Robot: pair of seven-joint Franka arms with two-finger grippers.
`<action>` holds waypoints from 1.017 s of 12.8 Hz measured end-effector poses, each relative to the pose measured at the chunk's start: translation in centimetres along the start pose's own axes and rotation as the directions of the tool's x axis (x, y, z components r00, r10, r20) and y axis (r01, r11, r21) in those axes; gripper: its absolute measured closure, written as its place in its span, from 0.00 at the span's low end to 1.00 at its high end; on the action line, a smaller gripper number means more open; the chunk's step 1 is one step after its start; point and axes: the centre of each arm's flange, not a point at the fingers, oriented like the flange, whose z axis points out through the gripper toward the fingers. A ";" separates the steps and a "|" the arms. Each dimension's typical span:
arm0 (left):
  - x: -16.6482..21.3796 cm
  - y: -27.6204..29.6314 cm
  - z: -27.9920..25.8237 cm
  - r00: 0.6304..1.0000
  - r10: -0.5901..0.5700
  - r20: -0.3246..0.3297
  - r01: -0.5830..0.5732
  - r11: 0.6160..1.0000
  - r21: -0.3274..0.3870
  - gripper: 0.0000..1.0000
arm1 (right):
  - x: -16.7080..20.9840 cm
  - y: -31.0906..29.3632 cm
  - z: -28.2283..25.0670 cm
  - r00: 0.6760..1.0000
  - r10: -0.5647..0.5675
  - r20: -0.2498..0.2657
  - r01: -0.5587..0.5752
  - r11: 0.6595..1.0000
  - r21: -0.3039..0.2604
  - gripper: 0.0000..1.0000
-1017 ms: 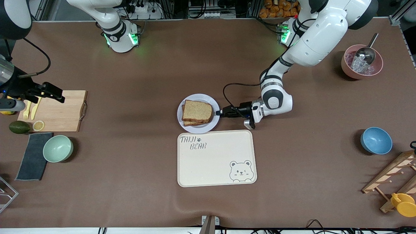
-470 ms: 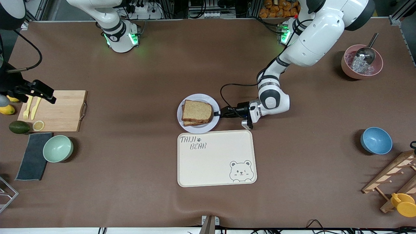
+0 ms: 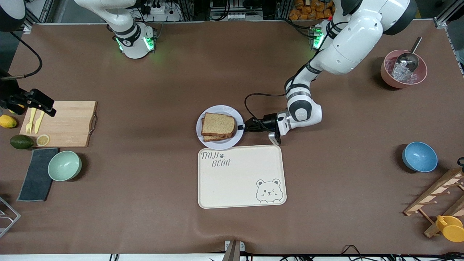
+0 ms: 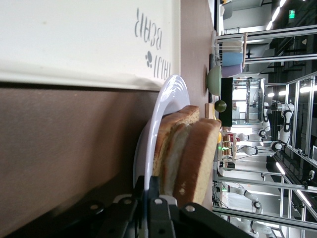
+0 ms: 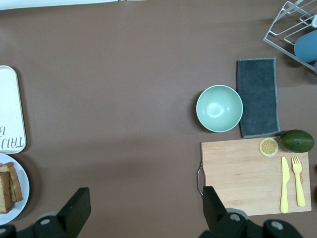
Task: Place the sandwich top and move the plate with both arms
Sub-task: 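Slide the white plate with the left gripper onto the bear tray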
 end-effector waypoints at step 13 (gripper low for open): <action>0.4 5.3 2.6 0.992 -0.035 -0.120 0.018 0.991 -0.134 0.96 | 0.3 0.0 -0.4 1.000 -0.003 -0.007 0.003 1.000 -0.022 0.00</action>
